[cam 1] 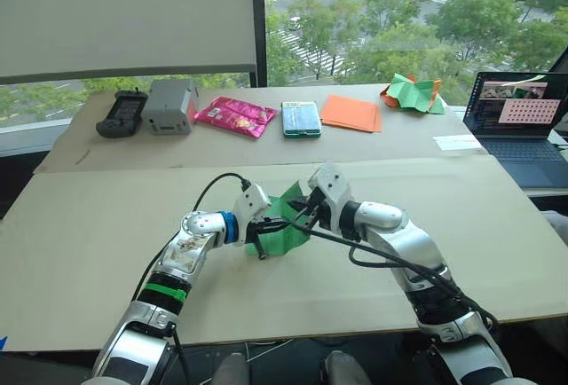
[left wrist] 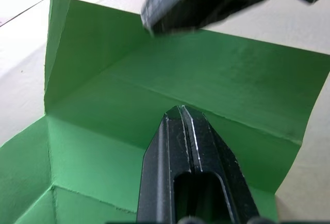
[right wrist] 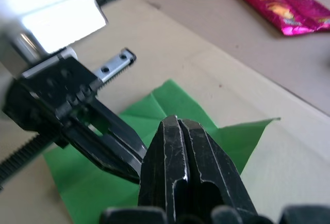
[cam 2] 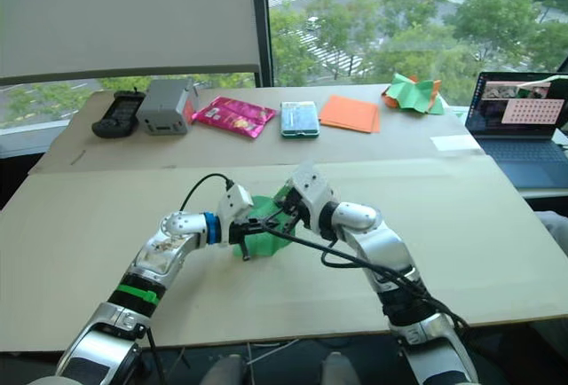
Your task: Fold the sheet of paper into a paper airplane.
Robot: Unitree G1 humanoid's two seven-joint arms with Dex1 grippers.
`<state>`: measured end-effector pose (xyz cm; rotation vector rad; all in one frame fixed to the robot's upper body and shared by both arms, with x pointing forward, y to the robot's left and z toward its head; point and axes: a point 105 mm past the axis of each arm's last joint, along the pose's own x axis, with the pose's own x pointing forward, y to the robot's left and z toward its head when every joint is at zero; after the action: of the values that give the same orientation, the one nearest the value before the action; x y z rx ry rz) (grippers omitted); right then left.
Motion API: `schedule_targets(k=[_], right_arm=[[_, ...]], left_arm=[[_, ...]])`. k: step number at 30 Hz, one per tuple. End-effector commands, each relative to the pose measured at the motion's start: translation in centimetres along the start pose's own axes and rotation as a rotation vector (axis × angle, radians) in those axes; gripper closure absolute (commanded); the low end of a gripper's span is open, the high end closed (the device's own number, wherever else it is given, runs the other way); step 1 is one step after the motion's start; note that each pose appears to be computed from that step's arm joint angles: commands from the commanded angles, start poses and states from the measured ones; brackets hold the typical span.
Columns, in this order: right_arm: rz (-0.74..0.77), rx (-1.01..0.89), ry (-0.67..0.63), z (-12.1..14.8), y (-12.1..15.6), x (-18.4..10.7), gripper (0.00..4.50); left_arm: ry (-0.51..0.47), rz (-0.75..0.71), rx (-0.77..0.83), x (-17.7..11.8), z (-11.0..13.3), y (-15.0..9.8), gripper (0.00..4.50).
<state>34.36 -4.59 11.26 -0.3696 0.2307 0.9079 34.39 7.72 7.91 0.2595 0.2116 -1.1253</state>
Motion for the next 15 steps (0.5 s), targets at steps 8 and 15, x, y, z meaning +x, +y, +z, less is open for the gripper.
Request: schedule_targets(k=[8,15], right_arm=[[-0.091,0.016,0.156,-5.3,-1.6,-0.3,4.47],[-0.104,0.038,0.219,-7.3,-1.4,-0.7,4.47]], left_arm=[[0.081,0.096,0.006,-3.7,-2.4,1.0,4.5],[0.135,0.155,-0.02,-4.3,-4.3,1.3,4.5]])
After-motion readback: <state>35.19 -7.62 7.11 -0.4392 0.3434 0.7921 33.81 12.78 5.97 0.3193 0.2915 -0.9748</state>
